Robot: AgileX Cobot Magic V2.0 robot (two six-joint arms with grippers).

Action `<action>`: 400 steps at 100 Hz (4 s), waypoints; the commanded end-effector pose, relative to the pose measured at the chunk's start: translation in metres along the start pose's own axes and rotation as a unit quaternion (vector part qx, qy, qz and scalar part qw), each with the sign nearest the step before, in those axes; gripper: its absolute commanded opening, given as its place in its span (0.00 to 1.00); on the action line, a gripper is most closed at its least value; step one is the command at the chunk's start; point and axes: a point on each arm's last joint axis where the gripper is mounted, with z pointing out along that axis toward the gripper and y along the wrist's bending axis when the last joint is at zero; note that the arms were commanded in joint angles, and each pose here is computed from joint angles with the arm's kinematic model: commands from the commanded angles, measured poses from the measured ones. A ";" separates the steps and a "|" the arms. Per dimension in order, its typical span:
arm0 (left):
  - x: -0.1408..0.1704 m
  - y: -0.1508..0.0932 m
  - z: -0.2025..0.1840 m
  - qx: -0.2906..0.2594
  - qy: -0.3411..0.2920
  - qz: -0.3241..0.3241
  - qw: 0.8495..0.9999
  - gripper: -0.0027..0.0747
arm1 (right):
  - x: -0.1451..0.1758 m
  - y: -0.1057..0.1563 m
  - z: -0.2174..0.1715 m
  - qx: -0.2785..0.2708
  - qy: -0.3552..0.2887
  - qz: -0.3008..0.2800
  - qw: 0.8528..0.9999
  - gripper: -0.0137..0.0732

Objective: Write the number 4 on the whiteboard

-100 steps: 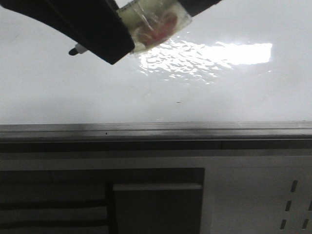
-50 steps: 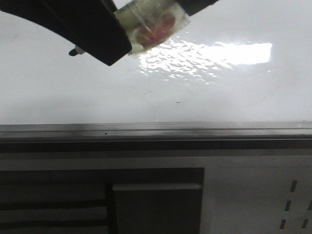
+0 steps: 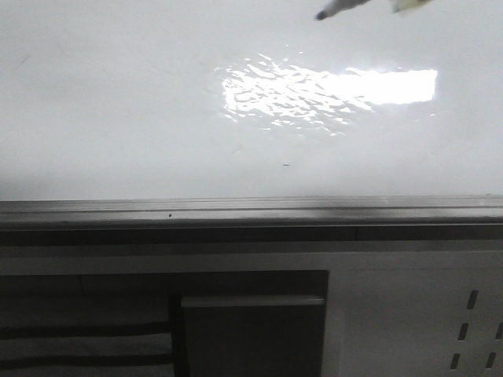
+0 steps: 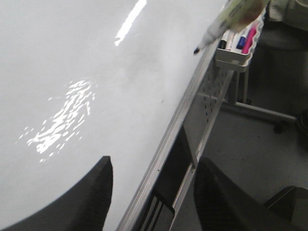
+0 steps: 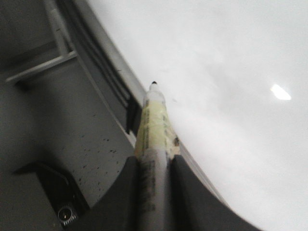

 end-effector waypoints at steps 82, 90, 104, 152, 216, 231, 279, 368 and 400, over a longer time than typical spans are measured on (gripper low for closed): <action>0.050 0.001 -0.015 -0.134 -0.094 -0.159 0.974 0.49 | -0.046 -0.031 0.047 0.013 -0.022 0.146 0.989 0.10; 0.051 0.002 -0.014 -0.136 -0.095 -0.160 0.973 0.49 | -0.050 -0.036 0.060 0.021 -0.041 0.153 0.987 0.10; 0.050 0.002 -0.014 -0.137 -0.096 -0.160 0.973 0.49 | -0.053 -0.043 0.082 0.031 -0.050 0.159 0.985 0.10; 0.050 0.002 -0.014 -0.137 -0.096 -0.160 0.973 0.49 | -0.029 -0.057 0.078 0.042 0.046 0.187 0.980 0.10; 0.048 0.006 -0.016 -0.156 -0.114 -0.157 0.969 0.49 | -0.039 -0.047 0.095 0.015 0.037 0.150 0.988 0.10; 0.048 0.006 -0.016 -0.156 -0.111 -0.145 0.971 0.49 | -0.030 -0.036 0.096 -0.032 0.122 0.141 0.982 0.10; 0.015 -0.007 0.008 0.026 -0.050 0.010 0.998 0.50 | -0.055 0.006 -0.006 -0.059 -0.021 -0.201 0.977 0.10; -0.064 -0.028 0.119 0.178 -0.041 0.126 0.975 0.39 | -0.048 0.015 0.000 -0.097 0.001 -0.242 0.965 0.10; -0.064 -0.028 0.119 0.179 -0.040 0.126 0.975 0.04 | -0.048 0.018 -0.001 -0.110 -0.005 -0.234 0.966 0.10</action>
